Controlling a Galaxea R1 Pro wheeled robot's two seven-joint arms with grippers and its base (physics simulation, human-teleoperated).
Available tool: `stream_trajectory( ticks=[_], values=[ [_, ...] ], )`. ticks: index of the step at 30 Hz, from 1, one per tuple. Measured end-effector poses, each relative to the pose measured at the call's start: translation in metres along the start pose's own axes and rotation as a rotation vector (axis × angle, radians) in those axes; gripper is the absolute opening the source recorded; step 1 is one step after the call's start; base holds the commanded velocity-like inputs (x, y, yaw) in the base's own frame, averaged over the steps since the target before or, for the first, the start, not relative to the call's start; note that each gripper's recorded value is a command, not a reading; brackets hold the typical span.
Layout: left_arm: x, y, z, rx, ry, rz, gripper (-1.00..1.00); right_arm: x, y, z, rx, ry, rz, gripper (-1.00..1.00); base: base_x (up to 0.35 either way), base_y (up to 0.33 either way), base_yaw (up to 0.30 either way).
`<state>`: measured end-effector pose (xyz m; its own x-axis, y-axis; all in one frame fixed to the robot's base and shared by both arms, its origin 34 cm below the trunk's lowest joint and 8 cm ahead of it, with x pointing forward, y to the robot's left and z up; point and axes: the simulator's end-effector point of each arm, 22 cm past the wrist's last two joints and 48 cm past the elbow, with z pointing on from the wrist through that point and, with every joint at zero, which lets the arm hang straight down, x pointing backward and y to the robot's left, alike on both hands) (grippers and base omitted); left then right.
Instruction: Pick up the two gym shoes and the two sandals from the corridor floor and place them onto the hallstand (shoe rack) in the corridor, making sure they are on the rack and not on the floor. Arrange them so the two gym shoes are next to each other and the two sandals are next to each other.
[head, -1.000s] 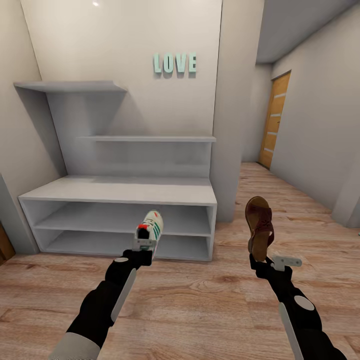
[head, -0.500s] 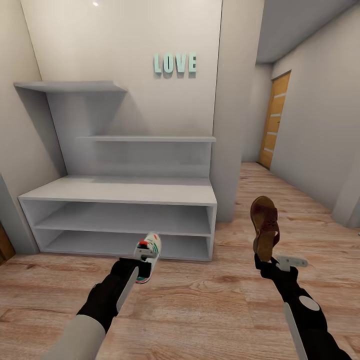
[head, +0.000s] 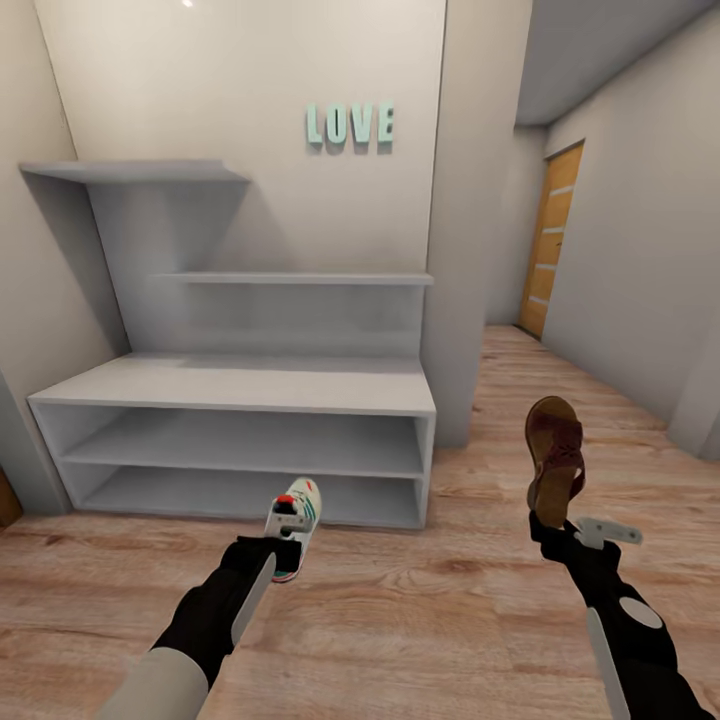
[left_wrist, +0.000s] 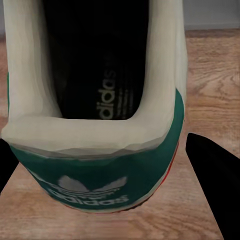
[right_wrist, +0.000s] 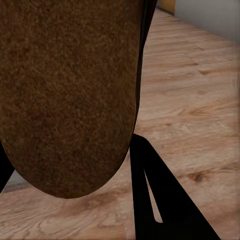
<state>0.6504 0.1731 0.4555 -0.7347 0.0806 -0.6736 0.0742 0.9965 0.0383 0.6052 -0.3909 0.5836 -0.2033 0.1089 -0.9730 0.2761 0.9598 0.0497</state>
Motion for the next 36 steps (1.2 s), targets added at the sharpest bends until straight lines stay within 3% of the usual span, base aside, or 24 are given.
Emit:
stream_trajectory(
  ticks=[9,10,11,17,24,36],
  values=[
    [0.002,-0.002,0.004,-0.002,-0.009,-0.002,-1.0,0.008,-0.03,0.0,0.052,0.044,0.016,-1.0,0.341,0.0,0.0],
    [0.002,-0.002,0.004,-0.003,-0.01,-0.001,-1.0,0.029,-0.057,-0.005,0.103,0.138,0.056,-1.0,0.326,0.0,0.0],
    [0.001,-0.002,0.004,-0.002,-0.011,-0.001,-1.0,0.033,-0.103,-0.013,0.197,0.143,0.093,-1.0,0.264,0.0,0.0],
    [-0.004,-0.002,0.004,-0.003,-0.028,0.0,-1.0,0.042,-0.099,-0.013,0.189,0.184,0.101,-1.0,0.093,0.0,0.0],
    [-0.025,-0.002,0.002,-0.003,-0.123,-0.013,-1.0,0.051,-0.1,-0.016,0.192,0.226,0.102,-1.0,0.008,0.0,0.0],
    [-0.026,-0.001,0.003,-0.006,-0.132,-0.01,-1.0,0.053,-0.1,-0.015,0.194,0.234,0.099,-1.0,0.0,0.0,0.0]
  ],
)
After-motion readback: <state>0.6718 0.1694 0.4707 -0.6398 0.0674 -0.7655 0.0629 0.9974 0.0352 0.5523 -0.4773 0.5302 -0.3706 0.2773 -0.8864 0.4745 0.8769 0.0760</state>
